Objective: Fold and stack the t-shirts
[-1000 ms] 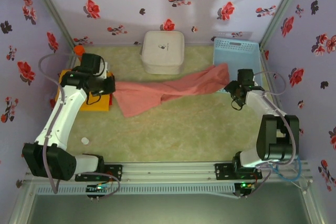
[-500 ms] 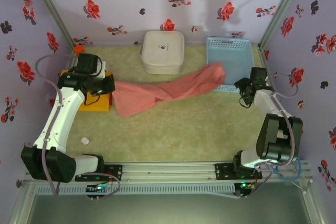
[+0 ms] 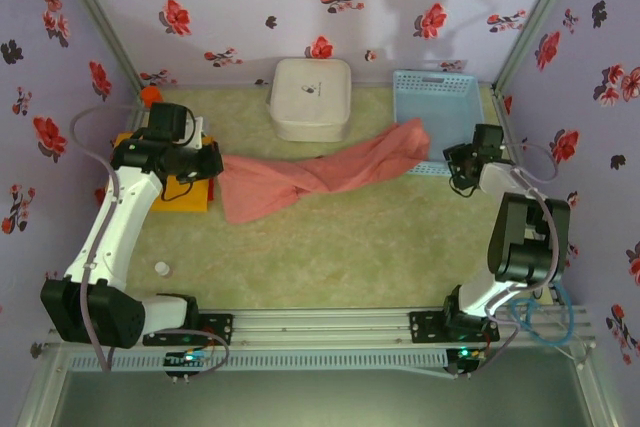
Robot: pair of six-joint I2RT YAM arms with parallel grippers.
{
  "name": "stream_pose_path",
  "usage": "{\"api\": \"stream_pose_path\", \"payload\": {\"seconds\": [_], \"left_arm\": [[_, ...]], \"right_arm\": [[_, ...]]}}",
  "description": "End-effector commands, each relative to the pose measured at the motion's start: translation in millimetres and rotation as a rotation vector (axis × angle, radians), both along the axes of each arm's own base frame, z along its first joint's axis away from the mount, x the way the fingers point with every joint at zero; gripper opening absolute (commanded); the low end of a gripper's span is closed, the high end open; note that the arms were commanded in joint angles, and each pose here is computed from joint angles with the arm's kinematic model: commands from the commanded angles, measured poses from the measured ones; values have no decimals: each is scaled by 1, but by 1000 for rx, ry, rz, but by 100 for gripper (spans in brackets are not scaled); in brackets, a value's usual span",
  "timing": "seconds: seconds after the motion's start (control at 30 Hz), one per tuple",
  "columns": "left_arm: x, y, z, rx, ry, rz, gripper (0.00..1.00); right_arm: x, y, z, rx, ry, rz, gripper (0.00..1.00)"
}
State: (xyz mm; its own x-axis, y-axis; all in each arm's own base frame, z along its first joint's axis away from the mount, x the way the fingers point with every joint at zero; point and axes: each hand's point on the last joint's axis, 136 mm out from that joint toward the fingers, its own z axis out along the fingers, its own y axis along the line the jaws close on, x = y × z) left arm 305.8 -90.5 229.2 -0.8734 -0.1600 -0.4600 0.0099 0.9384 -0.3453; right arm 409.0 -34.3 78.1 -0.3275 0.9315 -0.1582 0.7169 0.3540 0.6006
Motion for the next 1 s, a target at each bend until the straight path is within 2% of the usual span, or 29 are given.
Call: {"api": "stream_pose_path", "payload": {"seconds": [0.0,0.23,0.27,0.67,0.8,0.97], "left_arm": [[-2,0,9,-28,-26,11,0],[-7,4,22,-20,-37,4,0],[-7,6,23,-18,-34,11,0],[-19,28,27,0,-19,56,0],[-19,43,29,-13,-35,128,0],[-17,39,30,-36,-35,119,0]], "right_arm": [[19,0,14,18,-50,-15,40],[12,-24,25,-78,-22,-62,3],[10,-29,27,-88,-22,-72,1],[-13,-92,36,-129,13,-196,0],[-15,-106,33,-120,28,-215,0],[-14,-124,34,-123,19,-255,0]]}}
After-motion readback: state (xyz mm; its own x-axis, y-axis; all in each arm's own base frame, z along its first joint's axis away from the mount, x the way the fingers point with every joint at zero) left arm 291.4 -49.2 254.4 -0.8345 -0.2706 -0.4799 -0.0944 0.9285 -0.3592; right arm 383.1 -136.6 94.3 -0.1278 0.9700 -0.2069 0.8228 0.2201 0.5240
